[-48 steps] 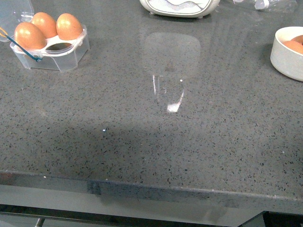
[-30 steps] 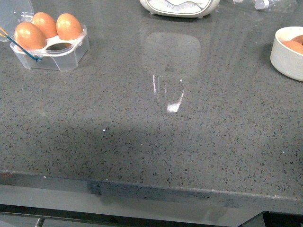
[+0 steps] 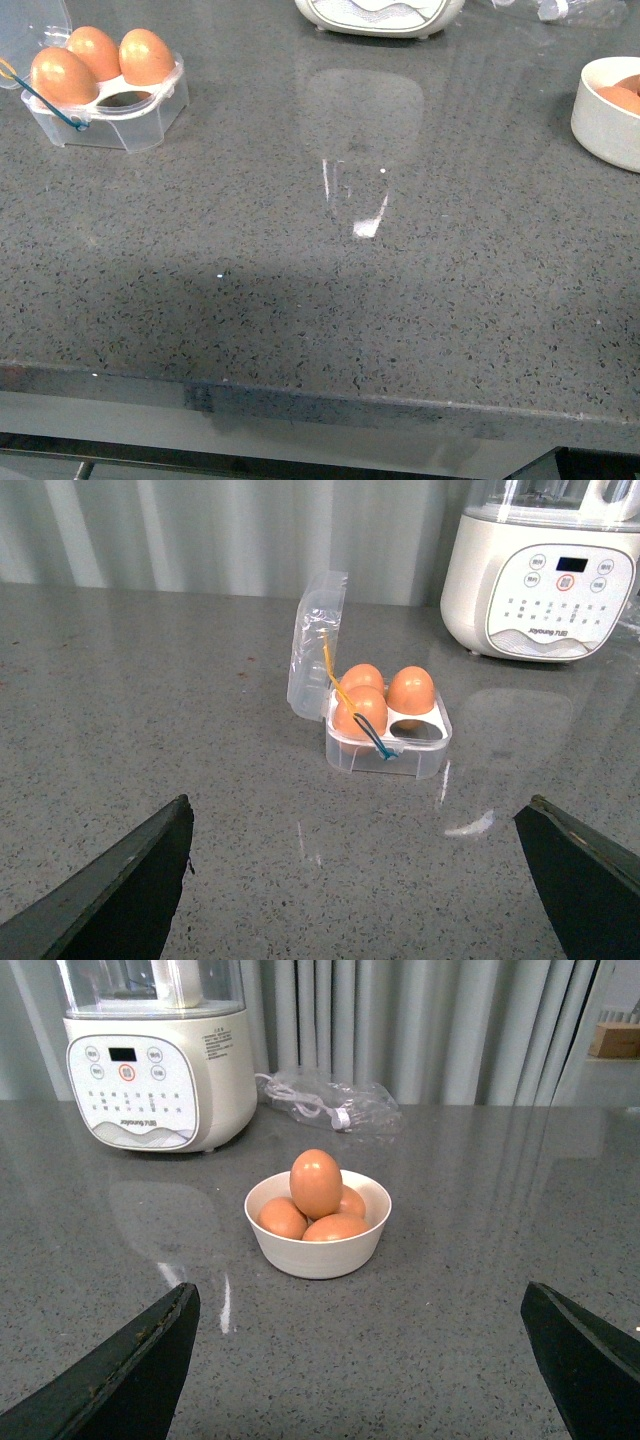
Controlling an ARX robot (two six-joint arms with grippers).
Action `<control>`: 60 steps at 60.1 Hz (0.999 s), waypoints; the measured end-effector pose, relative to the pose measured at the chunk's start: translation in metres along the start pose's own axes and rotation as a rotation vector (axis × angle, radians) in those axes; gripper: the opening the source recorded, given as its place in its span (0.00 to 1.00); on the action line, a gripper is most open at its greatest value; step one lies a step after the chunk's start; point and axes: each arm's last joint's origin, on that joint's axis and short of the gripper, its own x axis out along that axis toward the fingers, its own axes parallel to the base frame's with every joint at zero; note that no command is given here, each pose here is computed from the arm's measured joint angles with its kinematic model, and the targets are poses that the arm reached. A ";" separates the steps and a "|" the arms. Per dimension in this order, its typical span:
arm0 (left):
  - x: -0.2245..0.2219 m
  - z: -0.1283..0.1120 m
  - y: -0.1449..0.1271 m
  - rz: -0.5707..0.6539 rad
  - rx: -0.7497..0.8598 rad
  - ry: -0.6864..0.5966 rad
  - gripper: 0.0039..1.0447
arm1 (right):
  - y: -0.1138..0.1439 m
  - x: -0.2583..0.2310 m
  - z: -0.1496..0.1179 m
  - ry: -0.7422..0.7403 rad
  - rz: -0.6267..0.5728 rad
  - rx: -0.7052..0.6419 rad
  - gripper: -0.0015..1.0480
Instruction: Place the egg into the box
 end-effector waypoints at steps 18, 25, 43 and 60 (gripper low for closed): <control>0.000 0.000 0.000 0.000 0.000 0.000 0.94 | 0.000 0.000 0.000 0.000 0.000 0.000 0.93; 0.000 0.000 0.000 0.000 0.000 0.000 0.94 | 0.000 0.000 0.000 0.000 0.000 0.000 0.93; 0.000 0.000 0.000 0.000 0.000 0.000 0.94 | 0.000 0.000 0.000 0.000 0.000 0.000 0.93; 0.000 0.000 0.000 0.000 0.000 0.000 0.94 | 0.002 0.006 -0.002 0.130 -0.184 0.136 0.93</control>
